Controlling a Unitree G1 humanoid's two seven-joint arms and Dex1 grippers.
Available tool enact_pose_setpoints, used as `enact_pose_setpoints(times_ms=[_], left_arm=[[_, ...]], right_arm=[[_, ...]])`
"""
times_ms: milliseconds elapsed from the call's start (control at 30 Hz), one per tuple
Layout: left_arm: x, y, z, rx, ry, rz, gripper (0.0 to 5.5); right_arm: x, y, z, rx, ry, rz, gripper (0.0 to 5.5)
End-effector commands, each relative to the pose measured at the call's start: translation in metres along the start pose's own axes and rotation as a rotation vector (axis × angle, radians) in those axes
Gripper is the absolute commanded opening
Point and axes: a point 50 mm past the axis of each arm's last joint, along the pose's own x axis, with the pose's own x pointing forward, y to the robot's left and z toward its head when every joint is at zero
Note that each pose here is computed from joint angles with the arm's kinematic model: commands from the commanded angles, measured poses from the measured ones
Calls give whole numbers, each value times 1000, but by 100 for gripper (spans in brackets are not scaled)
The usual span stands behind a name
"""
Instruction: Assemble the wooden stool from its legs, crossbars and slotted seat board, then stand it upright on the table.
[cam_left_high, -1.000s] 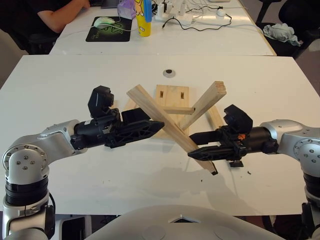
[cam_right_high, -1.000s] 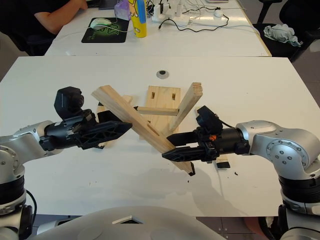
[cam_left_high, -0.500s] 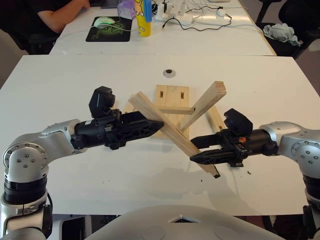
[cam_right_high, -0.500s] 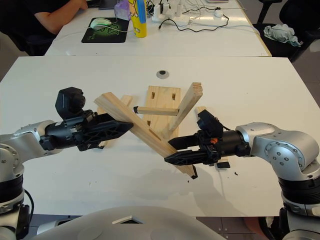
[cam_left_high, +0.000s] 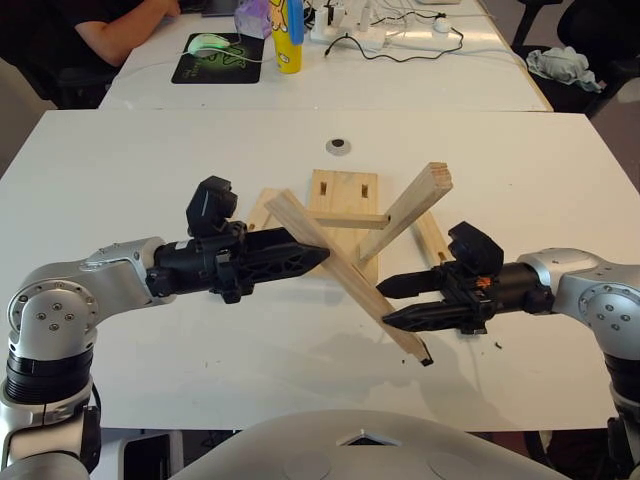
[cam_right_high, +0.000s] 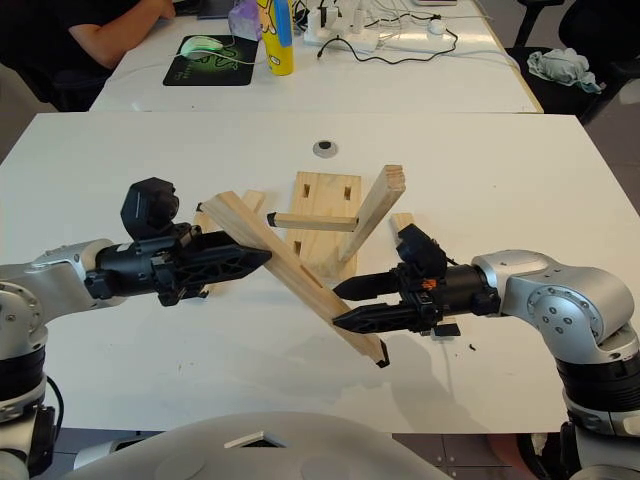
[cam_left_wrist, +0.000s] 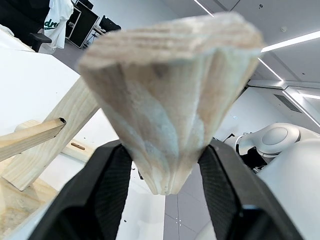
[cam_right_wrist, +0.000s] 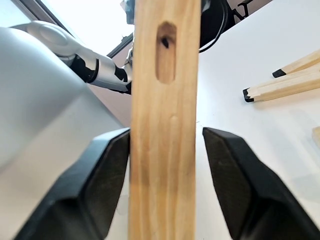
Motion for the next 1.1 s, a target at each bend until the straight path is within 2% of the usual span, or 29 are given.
enact_pose_setpoints(times_ms=[33, 133, 233, 467, 700, 833, 933, 1100], left_arm=[[-6, 4, -3, -1, 9, 34, 203], [-16, 8, -4, 8, 13, 92, 203], [-34, 10, -4, 21, 15, 177, 203], [-66, 13, 10, 77, 23, 298, 203], [-80, 15, 18, 113, 47, 340, 203], [-87, 17, 26, 139, 49, 360, 203], [-94, 22, 29, 134, 19, 387, 203], [-103, 26, 25, 125, -11, 418, 203]], right_arm=[[-12, -5, 0, 2, -37, -66, 331], [-27, -15, -6, 6, -70, -201, 380], [-34, -30, -22, 10, -27, -347, 383], [-2, -50, -59, -20, -9, -438, 288], [37, -53, -78, -62, 22, -454, 190], [34, -71, -85, -130, 92, -632, 124], [29, -77, -84, -146, 70, -711, 79], [22, -82, -82, -166, 86, -762, 13]])
